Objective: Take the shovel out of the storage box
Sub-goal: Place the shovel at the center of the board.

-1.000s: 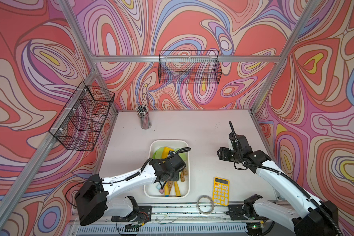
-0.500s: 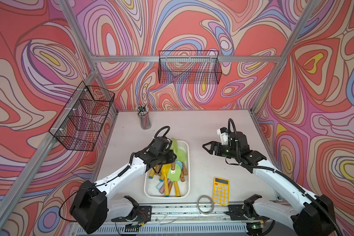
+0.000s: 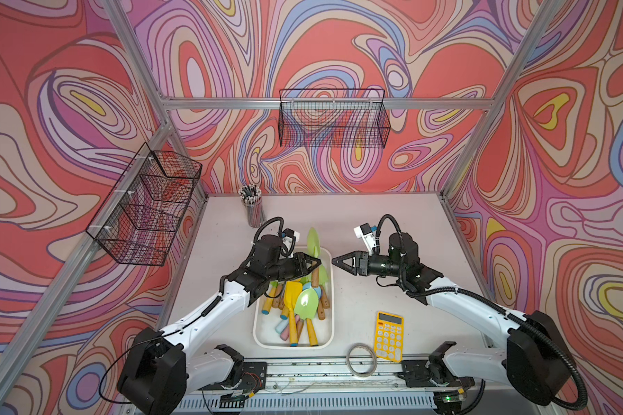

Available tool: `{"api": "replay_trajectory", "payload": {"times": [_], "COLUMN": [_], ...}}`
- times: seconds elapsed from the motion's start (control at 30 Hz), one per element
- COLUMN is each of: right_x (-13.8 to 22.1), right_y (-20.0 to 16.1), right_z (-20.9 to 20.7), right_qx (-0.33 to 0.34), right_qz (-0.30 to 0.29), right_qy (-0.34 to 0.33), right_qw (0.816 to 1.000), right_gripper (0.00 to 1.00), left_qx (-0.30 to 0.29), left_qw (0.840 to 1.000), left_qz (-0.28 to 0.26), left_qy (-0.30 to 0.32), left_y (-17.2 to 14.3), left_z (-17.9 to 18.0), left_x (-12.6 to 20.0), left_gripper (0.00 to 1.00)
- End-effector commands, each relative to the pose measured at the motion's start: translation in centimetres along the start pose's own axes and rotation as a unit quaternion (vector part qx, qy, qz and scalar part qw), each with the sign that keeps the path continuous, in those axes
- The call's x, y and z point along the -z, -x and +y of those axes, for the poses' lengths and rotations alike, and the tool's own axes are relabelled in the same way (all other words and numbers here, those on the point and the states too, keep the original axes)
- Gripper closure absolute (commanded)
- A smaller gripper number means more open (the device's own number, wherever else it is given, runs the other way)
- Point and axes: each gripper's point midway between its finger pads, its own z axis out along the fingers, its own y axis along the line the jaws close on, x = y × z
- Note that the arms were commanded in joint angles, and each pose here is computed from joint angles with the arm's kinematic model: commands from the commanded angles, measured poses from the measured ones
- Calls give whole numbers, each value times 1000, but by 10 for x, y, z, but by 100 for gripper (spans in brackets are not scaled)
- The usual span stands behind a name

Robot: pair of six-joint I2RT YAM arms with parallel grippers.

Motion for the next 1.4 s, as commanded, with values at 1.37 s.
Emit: {"api": "replay_trajectory", "payload": {"times": [1.37], "right_x": [-20], "right_y": [-8], "right_z": [71], "right_qx": [15], "right_qz": [35], "right_qy": [185], "right_qw": [982], "right_gripper": [48], "left_qx": [16], "left_qw": [981], "left_qz": [-17], "left_qy": [-191], "left_y": [26], "left_z": [-89], "left_x": [17], "left_gripper": [98]}}
